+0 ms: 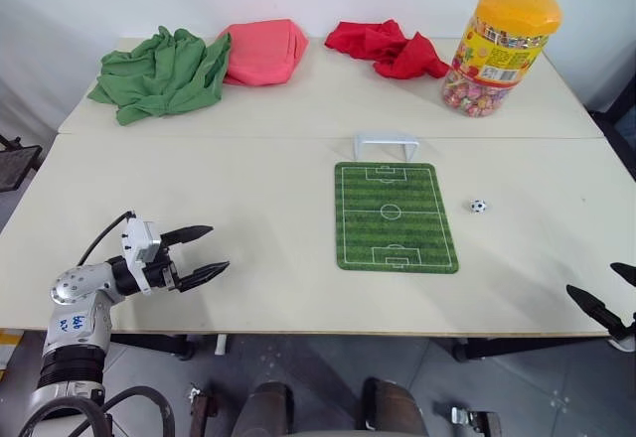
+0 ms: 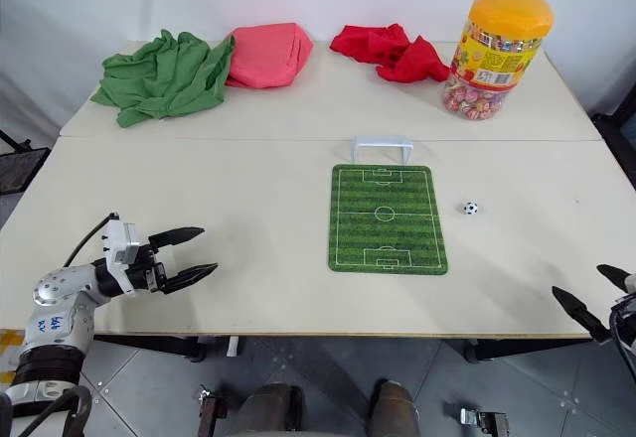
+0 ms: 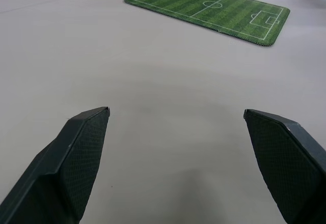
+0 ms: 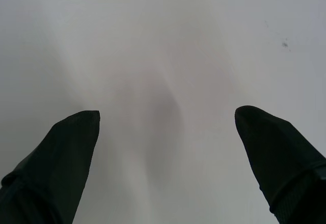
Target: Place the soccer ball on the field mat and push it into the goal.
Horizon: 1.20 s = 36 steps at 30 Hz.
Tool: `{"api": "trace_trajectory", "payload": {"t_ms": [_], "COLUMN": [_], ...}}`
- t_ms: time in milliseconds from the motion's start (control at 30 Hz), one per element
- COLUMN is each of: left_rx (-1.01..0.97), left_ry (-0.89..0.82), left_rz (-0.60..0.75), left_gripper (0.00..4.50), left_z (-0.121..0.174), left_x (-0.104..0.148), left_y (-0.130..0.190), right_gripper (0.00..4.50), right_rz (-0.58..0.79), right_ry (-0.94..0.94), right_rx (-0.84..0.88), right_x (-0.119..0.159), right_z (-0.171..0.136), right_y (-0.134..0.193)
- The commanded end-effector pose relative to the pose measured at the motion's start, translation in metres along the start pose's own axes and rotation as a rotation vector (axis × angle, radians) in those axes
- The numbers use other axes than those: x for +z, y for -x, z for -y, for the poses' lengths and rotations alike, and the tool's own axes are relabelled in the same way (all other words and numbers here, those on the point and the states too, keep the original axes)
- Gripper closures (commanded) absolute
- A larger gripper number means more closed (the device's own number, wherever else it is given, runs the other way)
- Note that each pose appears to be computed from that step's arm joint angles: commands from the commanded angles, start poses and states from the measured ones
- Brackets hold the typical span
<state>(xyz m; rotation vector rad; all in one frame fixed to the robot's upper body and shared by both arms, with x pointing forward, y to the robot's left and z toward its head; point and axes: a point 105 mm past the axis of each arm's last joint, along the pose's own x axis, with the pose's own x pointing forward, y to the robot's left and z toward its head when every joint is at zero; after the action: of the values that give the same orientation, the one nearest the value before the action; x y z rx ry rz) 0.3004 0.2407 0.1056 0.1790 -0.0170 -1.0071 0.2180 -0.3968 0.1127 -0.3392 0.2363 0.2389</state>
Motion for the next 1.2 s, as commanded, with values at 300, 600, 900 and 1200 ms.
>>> {"api": "trace_trajectory", "payload": {"t_ms": [300, 600, 900, 1200], "left_rx": [0.057, -0.109, -0.393, -0.339], "left_ry": [-0.011, -0.091, -0.161, -0.176], "left_rz": [0.034, 0.123, 0.227, 0.354], "left_gripper": [0.0, 0.0, 0.0, 0.0], "left_z": [-0.015, -0.003, 0.03, 0.036], "left_x": [0.018, 0.039, 0.049, 0.063], "left_y": [0.002, -0.007, -0.034, -0.034], "right_gripper": [0.03, 0.03, 0.03, 0.03], "right_rz": [0.034, 0.041, 0.051, -0.014], "right_ry": [0.0, 0.03, 0.081, 0.121], "right_rx": [0.024, 0.126, 0.288, 0.331], "right_x": [0.015, 0.064, 0.11, 0.107], "right_z": [0.0, -0.005, -0.028, -0.036], "right_y": [0.003, -0.017, -0.092, -0.154]}}
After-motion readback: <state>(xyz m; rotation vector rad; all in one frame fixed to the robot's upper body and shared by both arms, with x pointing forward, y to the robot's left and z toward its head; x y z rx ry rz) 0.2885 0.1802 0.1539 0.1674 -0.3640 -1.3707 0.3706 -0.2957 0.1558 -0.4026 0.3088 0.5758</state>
